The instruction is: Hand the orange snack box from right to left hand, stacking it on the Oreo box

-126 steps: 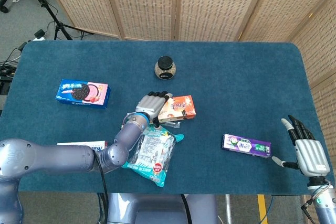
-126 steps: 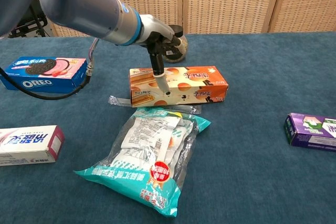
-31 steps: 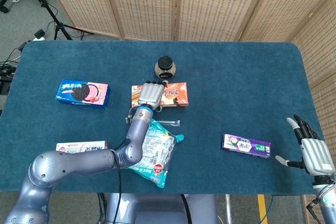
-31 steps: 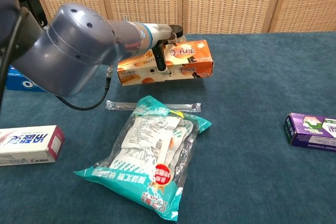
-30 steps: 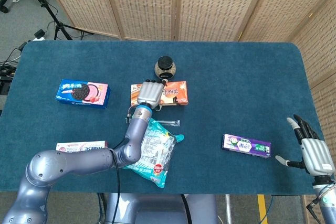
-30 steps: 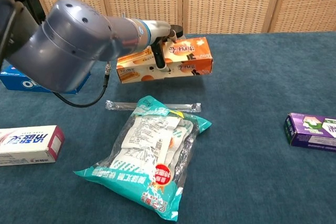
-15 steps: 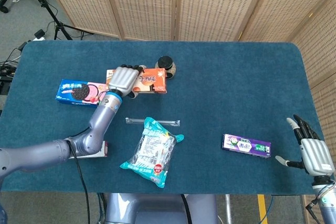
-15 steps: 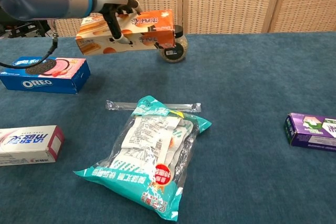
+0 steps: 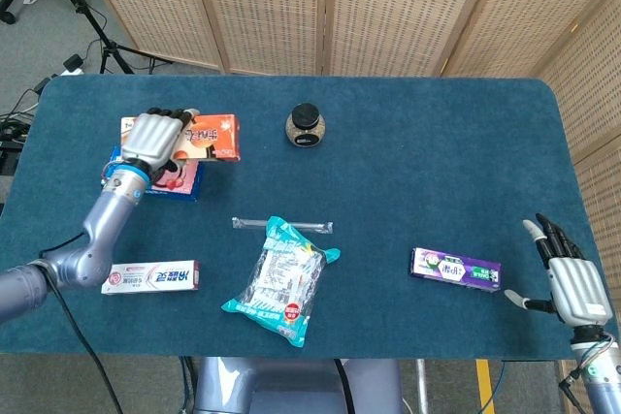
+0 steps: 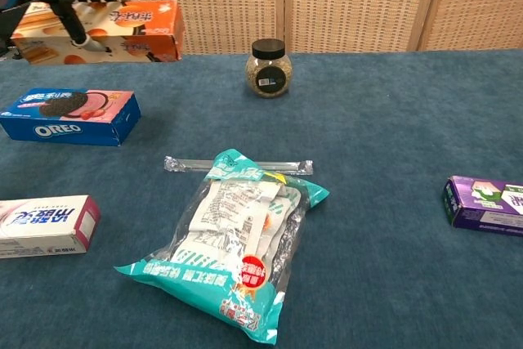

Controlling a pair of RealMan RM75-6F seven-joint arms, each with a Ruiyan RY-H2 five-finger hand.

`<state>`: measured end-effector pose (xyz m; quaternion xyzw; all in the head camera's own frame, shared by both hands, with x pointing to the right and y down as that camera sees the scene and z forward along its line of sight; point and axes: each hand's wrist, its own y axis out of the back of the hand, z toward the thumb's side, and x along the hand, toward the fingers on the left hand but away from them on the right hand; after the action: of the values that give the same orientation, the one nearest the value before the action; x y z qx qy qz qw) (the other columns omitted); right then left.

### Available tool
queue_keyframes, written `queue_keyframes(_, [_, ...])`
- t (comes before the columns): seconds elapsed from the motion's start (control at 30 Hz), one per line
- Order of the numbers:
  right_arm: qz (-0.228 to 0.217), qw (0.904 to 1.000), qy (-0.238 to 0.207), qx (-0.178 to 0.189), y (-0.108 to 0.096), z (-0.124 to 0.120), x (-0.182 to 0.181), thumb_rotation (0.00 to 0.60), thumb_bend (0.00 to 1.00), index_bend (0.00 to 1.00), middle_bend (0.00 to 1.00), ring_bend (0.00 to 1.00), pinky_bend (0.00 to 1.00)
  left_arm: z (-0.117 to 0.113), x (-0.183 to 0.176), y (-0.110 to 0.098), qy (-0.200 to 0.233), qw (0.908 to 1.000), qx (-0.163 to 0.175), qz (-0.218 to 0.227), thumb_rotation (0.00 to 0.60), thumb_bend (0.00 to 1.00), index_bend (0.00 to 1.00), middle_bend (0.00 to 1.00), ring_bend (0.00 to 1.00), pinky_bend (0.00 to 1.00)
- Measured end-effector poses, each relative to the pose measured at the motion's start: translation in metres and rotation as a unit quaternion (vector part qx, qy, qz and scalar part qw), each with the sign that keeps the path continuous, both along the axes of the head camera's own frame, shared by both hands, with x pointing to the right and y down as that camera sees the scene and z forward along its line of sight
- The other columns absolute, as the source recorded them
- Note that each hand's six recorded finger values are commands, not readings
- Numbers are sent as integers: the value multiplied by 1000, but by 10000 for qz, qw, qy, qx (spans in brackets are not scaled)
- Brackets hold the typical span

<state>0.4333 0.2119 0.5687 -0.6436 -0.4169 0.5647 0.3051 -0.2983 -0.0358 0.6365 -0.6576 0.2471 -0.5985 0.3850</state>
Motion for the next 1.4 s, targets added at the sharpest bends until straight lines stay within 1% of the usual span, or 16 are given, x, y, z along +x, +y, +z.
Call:
queue_keyframes(0.13, [-40,10000,20,-14,1,1,-2,600,0,0,0,0,169,-2,-29,1,-143,9998,-22,-143,600,477,618,271,266,212])
queue_keyframes(0.23, [-62,10000,26,-24,1,1,-4,600,0,0,0,0,169,-1,-39,3,-172,9997,-56,-170,600,476,618,271,267,212])
queue_keyframes(0.47, [-74,10000,57,-34,2,3,-5,600,0,0,0,0,169,8,-56,12,-149,9995,-233,-164,600,468,618,271,267,212])
queue_keyframes(0.67, [-58,9999,84,-50,2,4,-4,600,0,0,0,0,169,18,-63,22,-117,9991,-402,-27,600,464,618,271,267,212])
queue_keyframes(0.73, [-68,9999,91,-58,2,5,-4,600,0,0,0,0,169,21,-67,25,-113,9989,-462,26,600,452,618,257,264,212])
queue_keyframes(0.77, [-72,9999,95,-60,2,5,-4,600,0,0,0,0,169,22,-69,27,-115,9987,-487,42,600,430,613,232,250,211])
queue_keyframes(0.87, [-82,9999,103,-46,2,5,-5,600,0,0,0,0,169,27,-78,31,-164,9984,-541,65,600,364,574,166,199,202])
queue_keyframes(0.97, [-90,9999,107,-32,2,5,-6,600,0,0,0,0,169,31,-87,33,-274,9981,-544,73,600,357,553,161,193,191])
queue_keyframes(1.07, [-98,9999,114,-32,3,5,-7,600,0,0,0,0,169,33,-91,34,-345,9983,-454,84,600,357,544,161,187,177])
queue_keyframes(1.13, [-104,9999,119,-35,3,5,-7,600,0,0,0,0,169,35,-94,34,-382,9984,-401,81,600,357,519,151,177,165])
queue_keyframes(1.2, [-109,9999,126,-44,3,6,-7,600,0,0,0,0,169,37,-95,34,-416,9985,-362,71,600,357,466,109,137,129])
queue_keyframes(1.3, [-110,9999,119,-53,4,6,-8,600,0,0,0,0,169,42,-98,34,-473,9984,-313,39,600,344,406,34,81,102])
queue_keyframes(1.4, [-116,9998,123,-56,4,7,-8,600,0,0,0,0,169,49,-97,37,-495,9983,-323,-8,600,305,357,1,12,39])
